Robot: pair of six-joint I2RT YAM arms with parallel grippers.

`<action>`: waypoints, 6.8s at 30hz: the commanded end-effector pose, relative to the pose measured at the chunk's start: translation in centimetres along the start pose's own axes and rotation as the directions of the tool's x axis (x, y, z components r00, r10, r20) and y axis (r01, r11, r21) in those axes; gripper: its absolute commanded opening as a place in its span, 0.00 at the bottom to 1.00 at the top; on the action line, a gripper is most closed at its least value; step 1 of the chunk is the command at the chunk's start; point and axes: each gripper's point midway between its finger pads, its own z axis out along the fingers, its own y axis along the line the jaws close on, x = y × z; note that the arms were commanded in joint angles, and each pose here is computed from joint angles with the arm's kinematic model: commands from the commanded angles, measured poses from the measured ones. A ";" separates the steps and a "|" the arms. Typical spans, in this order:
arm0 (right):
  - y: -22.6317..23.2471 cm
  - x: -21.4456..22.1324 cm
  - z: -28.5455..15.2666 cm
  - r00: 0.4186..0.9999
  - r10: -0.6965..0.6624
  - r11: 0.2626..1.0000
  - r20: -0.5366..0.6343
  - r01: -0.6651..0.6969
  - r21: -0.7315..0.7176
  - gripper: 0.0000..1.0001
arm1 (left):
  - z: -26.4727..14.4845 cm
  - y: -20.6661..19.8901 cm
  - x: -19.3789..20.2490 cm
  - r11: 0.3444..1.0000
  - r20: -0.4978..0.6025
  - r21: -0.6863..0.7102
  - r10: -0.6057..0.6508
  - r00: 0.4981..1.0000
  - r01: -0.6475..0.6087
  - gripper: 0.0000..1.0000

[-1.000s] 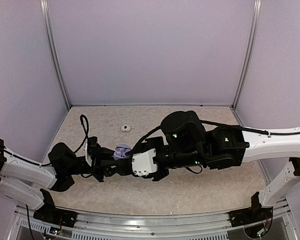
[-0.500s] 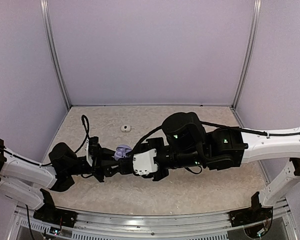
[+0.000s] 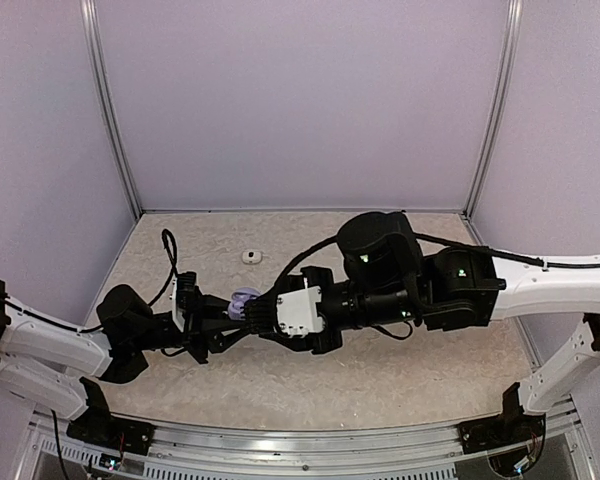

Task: Insert the wireless bluetooth earbuds into the charging case
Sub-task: Adjust the right earbud in the right side groove of the charging case, then close the charging case with the earbuds, then pass from the left arm to the right, then pass from the right arm to the left

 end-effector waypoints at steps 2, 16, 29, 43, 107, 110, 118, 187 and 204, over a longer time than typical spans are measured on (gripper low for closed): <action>-4.4 -4.0 -4.1 0.972 0.118 0.989 0.205 -0.134 0.069 0.47 | 0.3 0.0 -1.7 0.999 0.048 0.002 0.036 0.998 -0.036 0.05; -10.5 1.1 -3.3 0.895 0.398 0.880 0.204 -0.435 0.190 0.43 | 1.1 -0.4 -1.9 0.998 0.033 0.018 0.056 0.998 -0.057 0.05; -9.3 4.0 0.5 0.934 0.346 0.914 0.085 -0.356 0.196 0.41 | 1.9 -0.7 -1.9 0.999 0.025 0.032 0.036 0.999 -0.036 0.05; -7.2 2.7 2.5 0.970 0.244 0.950 0.024 -0.243 0.194 0.41 | 3.0 1.4 -1.3 0.998 -0.002 -0.035 -0.051 0.999 0.051 0.03; -8.2 5.1 -2.8 0.995 0.105 0.914 0.006 -0.098 0.394 0.61 | 2.0 4.0 -4.8 0.967 0.114 -0.110 -0.217 0.969 0.229 0.06; -7.0 4.7 -3.6 0.995 0.081 0.931 0.049 -0.094 0.352 0.62 | 1.8 4.3 -4.6 0.962 0.105 -0.125 -0.232 0.967 0.244 0.06; -6.0 6.4 -3.4 0.975 0.208 0.937 0.085 -0.223 0.269 0.62 | 1.9 6.9 -3.6 0.941 0.076 -0.227 -0.240 0.968 0.251 0.07; -3.5 3.0 -1.9 0.962 -0.238 0.889 0.136 0.160 0.430 0.49 | 6.1 1.2 -2.2 0.879 -0.009 0.049 -0.475 0.880 0.475 0.30; -3.2 3.3 -2.1 0.967 -0.203 0.914 0.156 0.130 0.384 0.47 | 5.1 1.4 -1.9 0.927 -0.047 -0.015 -0.376 0.925 0.376 0.40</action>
